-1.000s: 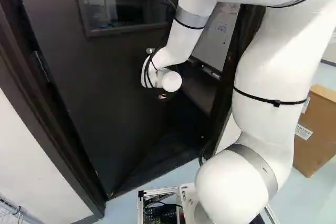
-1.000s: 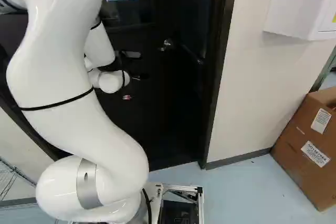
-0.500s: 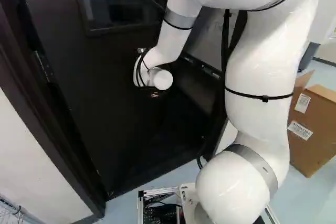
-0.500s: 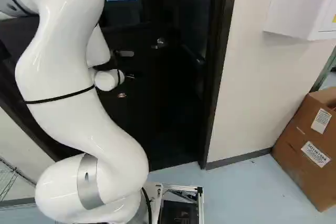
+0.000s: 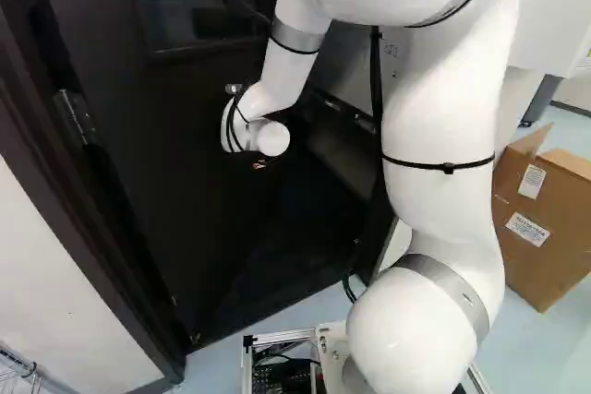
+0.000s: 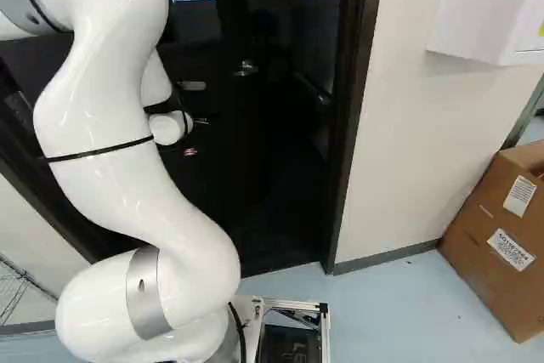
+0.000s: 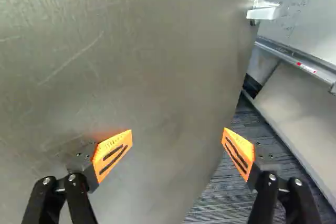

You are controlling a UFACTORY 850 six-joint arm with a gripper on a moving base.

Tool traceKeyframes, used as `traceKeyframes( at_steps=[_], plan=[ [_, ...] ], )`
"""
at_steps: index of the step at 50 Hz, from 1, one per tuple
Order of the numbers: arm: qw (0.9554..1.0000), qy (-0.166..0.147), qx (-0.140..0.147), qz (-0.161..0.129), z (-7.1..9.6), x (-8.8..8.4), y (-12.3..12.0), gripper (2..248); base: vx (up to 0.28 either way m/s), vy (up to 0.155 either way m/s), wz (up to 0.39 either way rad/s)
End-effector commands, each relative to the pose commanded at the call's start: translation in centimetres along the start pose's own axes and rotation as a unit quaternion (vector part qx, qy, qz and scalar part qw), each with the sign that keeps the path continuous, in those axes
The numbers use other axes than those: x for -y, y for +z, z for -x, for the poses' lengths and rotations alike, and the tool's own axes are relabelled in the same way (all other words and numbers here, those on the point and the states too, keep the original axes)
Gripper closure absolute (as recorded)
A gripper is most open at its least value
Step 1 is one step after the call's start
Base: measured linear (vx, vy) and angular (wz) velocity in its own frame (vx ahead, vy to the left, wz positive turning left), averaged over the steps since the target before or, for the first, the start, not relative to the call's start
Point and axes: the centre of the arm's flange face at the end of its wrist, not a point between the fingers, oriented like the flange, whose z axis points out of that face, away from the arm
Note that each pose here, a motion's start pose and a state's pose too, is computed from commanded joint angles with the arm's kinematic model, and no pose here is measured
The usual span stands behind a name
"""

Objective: Open the door and move inside

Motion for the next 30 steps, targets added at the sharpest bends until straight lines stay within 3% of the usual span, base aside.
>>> traceKeyframes(
  at_steps=[30],
  plan=[
    [0.9974,-0.035,-0.008,-0.062,-0.1,4.6,3.0,3,0.0,0.0,0.0]
  ],
)
